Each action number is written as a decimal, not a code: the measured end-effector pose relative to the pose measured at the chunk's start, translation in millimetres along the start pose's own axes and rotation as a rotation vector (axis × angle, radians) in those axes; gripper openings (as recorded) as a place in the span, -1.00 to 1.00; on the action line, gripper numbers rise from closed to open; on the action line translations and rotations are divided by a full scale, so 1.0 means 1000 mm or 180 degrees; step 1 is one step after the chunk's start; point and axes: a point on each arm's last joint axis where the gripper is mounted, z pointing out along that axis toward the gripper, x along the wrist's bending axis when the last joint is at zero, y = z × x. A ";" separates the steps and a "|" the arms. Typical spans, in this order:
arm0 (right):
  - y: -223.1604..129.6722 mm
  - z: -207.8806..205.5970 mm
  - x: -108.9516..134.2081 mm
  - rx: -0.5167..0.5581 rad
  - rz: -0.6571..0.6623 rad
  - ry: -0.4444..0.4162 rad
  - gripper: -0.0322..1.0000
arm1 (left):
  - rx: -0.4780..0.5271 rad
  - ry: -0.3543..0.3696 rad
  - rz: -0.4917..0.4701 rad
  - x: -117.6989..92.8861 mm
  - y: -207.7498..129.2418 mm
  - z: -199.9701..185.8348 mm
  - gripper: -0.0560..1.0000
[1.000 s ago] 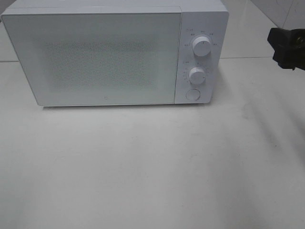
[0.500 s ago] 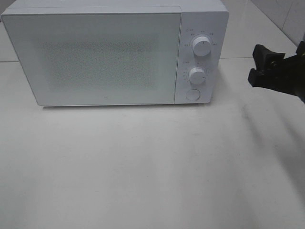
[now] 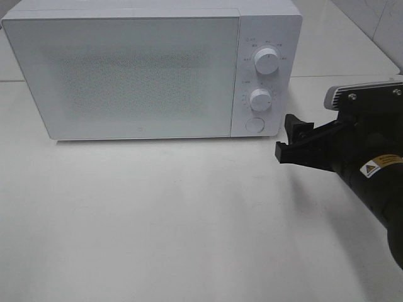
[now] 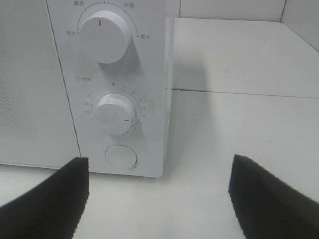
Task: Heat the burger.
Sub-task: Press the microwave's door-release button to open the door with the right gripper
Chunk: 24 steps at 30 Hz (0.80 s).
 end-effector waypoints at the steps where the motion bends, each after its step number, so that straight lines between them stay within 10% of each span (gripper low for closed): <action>1: -0.001 0.001 0.003 0.0001 -0.0003 0.0012 0.53 | 0.0000 0.0000 0.0000 0.000 0.000 0.000 0.95; 24: -0.020 0.013 0.047 0.0203 0.0049 0.0046 0.51 | 0.0000 0.0000 0.0000 0.000 0.000 0.000 0.95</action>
